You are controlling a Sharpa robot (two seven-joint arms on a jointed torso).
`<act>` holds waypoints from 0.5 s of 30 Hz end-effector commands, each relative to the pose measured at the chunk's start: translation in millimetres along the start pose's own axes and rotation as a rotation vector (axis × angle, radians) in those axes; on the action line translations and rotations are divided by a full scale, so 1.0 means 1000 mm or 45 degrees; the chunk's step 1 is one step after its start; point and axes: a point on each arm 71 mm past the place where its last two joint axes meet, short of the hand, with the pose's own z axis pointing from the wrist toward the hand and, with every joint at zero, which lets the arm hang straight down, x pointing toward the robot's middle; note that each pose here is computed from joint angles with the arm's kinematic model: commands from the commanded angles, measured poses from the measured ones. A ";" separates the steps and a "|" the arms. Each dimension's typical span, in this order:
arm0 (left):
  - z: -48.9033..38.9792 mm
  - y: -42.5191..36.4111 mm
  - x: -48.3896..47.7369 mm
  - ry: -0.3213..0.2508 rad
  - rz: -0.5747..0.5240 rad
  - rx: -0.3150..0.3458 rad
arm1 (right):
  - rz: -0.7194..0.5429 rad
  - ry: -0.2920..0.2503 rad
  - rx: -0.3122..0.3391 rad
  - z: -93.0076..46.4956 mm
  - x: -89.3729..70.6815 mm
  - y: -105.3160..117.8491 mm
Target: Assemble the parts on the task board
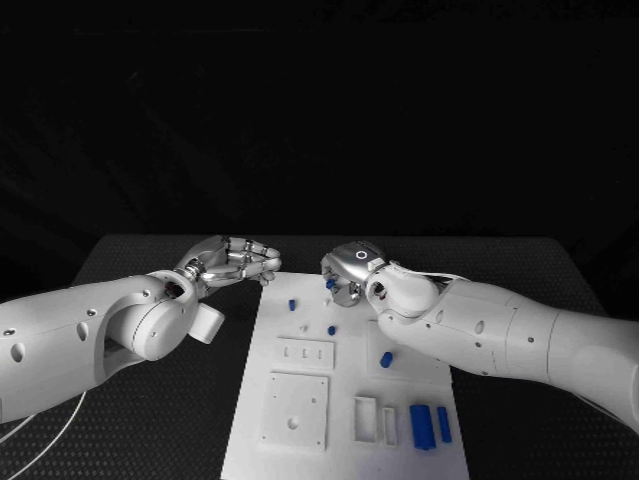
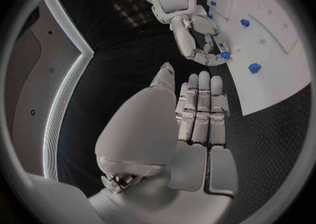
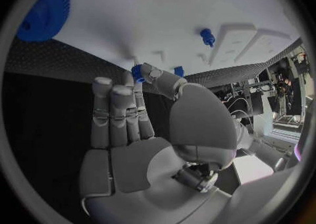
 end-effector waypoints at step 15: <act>0.0008 -0.0019 0.0011 0.012 -0.003 0.012 | -0.025 0.040 0.003 0.000 0.003 -0.001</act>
